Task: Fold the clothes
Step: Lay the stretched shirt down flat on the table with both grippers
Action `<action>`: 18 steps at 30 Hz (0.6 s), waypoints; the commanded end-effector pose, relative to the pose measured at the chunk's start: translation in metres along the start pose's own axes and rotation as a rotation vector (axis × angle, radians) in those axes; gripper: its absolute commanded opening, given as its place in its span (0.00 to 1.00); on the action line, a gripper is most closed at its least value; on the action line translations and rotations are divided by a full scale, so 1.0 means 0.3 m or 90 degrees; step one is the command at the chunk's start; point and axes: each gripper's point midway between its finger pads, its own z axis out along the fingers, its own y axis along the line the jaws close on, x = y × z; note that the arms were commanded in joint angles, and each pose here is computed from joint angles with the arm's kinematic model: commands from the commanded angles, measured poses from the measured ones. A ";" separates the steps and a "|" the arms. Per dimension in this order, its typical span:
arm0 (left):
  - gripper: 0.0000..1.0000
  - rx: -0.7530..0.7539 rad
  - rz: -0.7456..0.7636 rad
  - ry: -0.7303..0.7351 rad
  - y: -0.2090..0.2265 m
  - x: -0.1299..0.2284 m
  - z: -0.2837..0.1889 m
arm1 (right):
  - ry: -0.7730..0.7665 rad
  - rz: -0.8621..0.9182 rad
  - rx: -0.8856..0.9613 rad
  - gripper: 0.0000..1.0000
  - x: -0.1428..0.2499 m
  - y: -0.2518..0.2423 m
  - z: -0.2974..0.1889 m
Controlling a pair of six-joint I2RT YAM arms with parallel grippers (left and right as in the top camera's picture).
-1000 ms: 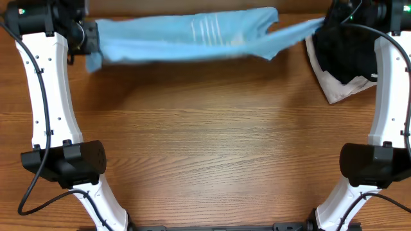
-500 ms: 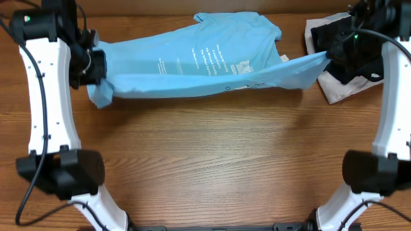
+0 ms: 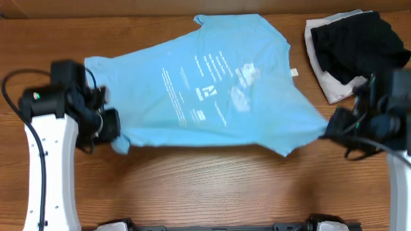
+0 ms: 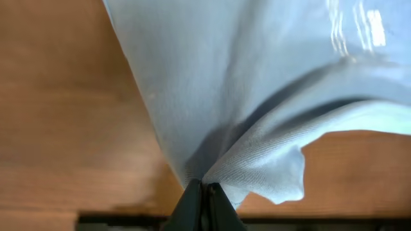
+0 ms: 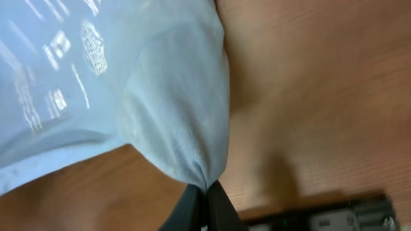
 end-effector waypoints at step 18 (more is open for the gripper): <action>0.04 0.008 -0.168 -0.032 0.020 0.242 0.018 | -0.018 0.084 0.036 0.04 0.038 -0.062 0.057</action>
